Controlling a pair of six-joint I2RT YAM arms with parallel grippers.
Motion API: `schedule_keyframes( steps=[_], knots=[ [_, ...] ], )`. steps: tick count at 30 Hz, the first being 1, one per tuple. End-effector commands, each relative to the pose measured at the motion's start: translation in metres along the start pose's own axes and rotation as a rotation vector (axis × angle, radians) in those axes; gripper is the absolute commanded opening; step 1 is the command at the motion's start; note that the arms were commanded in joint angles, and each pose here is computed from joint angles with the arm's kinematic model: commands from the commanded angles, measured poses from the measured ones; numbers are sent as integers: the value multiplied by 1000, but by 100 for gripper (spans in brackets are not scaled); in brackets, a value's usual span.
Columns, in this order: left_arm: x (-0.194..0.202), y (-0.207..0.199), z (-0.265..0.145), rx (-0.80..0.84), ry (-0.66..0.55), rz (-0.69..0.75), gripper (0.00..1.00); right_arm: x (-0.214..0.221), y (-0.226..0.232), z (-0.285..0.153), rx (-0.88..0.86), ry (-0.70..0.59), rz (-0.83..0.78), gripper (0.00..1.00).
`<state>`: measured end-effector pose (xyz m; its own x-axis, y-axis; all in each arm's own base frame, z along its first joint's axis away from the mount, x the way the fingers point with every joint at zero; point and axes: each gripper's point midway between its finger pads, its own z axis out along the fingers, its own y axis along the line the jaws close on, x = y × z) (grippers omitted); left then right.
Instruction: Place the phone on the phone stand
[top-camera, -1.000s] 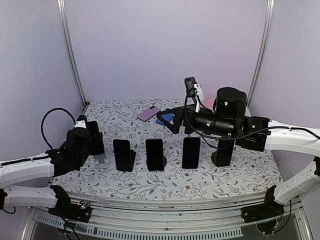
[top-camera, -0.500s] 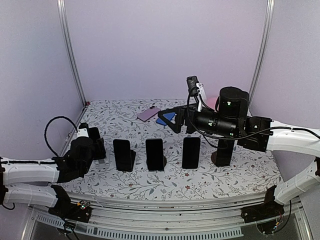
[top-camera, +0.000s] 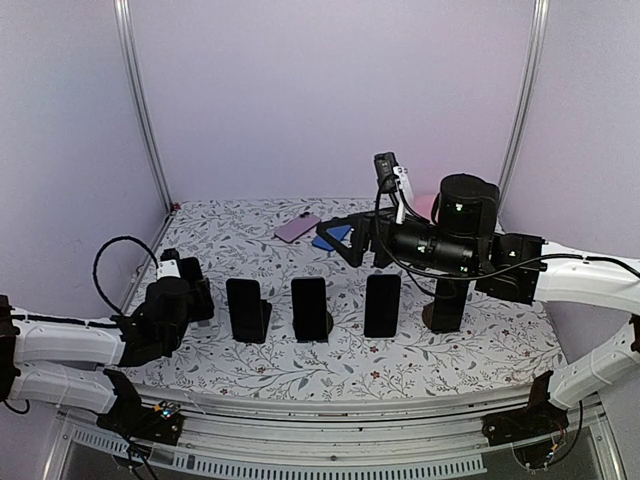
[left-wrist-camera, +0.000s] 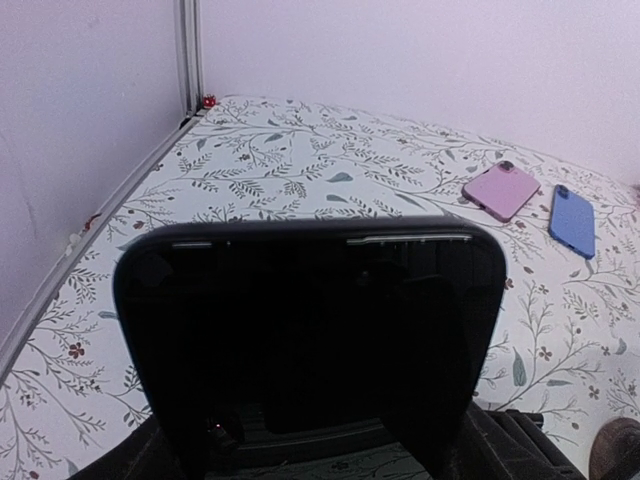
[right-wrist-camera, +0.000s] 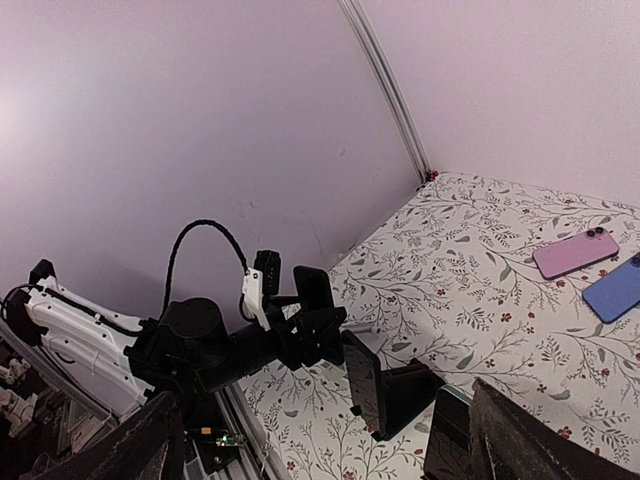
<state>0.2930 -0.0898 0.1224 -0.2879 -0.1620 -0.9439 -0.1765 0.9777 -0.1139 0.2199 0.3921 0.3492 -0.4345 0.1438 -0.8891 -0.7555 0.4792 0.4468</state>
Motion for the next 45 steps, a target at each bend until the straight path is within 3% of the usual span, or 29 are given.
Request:
schedule_keyframes(
  steps=[1,16,45],
  knots=[
    [-7,-4,-1,11,-41,-28,36,-8,6,-8,-14,-28,8,99],
    [5,-3,2,6,-15,-73,36,-7,6,-10,-15,-27,7,99],
    [23,-9,-4,-42,-18,27,41,-2,6,-15,-29,-22,19,99]
  ],
)
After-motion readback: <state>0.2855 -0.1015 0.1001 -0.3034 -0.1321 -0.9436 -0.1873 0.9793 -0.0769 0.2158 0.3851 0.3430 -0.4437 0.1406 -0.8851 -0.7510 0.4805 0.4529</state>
